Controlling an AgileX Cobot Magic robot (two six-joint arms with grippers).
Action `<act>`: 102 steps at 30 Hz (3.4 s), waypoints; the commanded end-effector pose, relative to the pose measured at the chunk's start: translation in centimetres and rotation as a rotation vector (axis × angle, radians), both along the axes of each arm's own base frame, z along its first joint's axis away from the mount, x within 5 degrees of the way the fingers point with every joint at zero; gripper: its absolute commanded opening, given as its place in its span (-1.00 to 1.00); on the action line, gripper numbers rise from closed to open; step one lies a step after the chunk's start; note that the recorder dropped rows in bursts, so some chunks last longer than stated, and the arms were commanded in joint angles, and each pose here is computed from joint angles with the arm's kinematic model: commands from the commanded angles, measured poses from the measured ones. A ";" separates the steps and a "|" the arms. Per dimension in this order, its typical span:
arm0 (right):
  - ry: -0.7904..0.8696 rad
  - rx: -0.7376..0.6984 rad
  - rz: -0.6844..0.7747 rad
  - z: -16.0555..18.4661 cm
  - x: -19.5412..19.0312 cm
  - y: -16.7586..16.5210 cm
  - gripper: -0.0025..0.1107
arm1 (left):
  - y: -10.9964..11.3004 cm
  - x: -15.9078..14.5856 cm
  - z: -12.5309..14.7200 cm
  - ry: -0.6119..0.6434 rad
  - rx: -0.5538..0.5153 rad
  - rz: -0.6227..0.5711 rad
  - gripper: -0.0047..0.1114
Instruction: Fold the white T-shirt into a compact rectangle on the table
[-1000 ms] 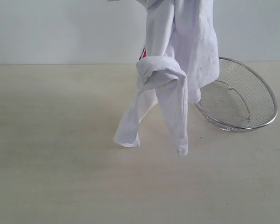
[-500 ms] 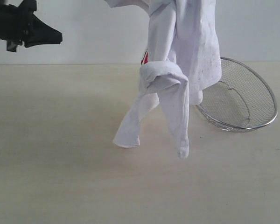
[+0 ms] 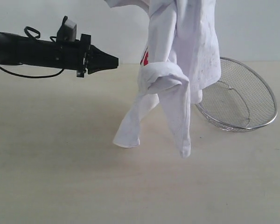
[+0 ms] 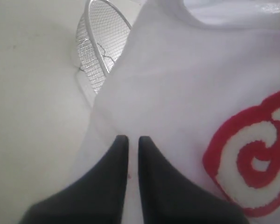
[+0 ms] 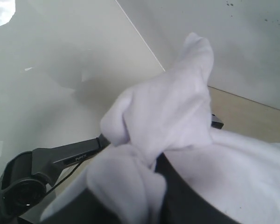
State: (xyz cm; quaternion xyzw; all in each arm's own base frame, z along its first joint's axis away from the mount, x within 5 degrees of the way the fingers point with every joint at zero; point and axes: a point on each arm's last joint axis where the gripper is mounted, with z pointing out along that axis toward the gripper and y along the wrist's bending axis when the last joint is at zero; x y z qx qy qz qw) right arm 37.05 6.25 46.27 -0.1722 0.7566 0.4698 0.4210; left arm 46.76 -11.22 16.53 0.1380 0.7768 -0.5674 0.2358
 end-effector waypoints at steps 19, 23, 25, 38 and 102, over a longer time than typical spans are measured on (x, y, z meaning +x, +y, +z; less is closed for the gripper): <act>-0.028 0.009 0.005 0.6 -0.3 0.0 -0.96 | -8.2 -2.0 1.8 -0.100 -0.050 -0.170 0.12; -0.028 0.009 0.005 0.6 -0.3 0.0 -0.96 | -8.2 -1.8 2.0 -0.097 -0.075 -0.155 -0.08; -0.028 0.009 0.005 0.6 -0.3 0.0 -0.96 | -8.2 -1.8 2.0 -0.097 -0.076 -0.154 -0.45; -0.030 -0.005 0.002 0.5 -0.3 0.0 -0.96 | -5.4 -1.1 2.8 -0.116 -0.031 -0.121 -0.84; 0.010 -0.044 -0.002 0.0 -0.3 -0.1 -0.96 | -12.5 -3.1 -1.2 -0.023 -0.141 -0.195 -0.53</act>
